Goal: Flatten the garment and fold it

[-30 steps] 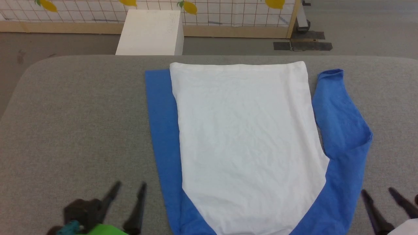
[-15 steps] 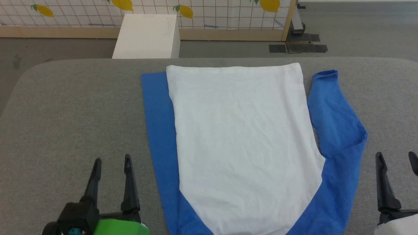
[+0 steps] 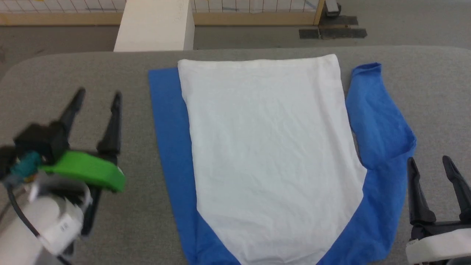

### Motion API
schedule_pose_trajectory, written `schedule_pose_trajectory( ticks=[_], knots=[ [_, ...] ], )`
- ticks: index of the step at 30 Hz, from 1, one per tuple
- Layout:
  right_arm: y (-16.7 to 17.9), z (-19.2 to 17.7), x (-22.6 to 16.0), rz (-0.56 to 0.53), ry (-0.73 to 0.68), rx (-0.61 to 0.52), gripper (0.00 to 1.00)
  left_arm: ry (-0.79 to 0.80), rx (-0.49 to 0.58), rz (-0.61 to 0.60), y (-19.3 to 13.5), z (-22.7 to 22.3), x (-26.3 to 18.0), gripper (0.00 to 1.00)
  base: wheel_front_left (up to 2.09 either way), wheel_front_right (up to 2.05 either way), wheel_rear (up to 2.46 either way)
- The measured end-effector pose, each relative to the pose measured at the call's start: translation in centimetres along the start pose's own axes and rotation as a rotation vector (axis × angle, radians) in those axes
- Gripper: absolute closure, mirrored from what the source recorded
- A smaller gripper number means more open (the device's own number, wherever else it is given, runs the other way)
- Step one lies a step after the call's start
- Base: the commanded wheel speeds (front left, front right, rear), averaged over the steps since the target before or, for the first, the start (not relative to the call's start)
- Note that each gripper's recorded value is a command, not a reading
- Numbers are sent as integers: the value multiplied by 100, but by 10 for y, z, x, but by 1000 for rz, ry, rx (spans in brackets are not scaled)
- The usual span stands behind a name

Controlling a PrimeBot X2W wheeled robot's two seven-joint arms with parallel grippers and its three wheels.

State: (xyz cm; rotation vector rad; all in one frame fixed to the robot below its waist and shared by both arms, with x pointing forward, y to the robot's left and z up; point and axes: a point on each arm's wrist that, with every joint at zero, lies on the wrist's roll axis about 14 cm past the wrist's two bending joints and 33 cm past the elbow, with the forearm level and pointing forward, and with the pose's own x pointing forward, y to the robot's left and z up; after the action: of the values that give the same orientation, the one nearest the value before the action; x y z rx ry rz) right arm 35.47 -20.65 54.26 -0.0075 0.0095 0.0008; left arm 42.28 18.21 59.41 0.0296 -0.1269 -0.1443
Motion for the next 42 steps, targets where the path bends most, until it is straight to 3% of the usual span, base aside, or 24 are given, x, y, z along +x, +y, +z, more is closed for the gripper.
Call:
schedule_pose_trajectory(
  ticks=[6,11,17,24,30,35,36,37,42],
  knots=[
    [15,-4,29,42,4,-14,0,58,120,-53,28,23,83,0,0,0,0],
    [20,-14,53,56,14,-34,0,144,153,-118,26,12,136,0,0,0,0],
    [29,-43,79,83,67,-20,0,413,183,-132,40,-72,170,0,0,0,0],
    [19,-87,86,53,177,-24,0,690,198,-166,43,-174,170,0,0,0,0],
    [9,-110,89,28,230,-38,0,807,170,-182,36,-234,167,0,0,0,0],
    [-3,-122,86,-6,267,-58,0,837,138,-181,31,-259,171,0,0,0,0],
    [-6,-124,86,-13,273,-63,0,840,130,-180,31,-262,172,26,0,0,0],
    [-8,-126,85,-18,279,-67,0,841,125,-184,29,-264,174,100,0,0,0],
    [-10,-130,84,-25,292,-70,0,836,75,-200,21,-267,177,100,0,0,0]
  ],
)
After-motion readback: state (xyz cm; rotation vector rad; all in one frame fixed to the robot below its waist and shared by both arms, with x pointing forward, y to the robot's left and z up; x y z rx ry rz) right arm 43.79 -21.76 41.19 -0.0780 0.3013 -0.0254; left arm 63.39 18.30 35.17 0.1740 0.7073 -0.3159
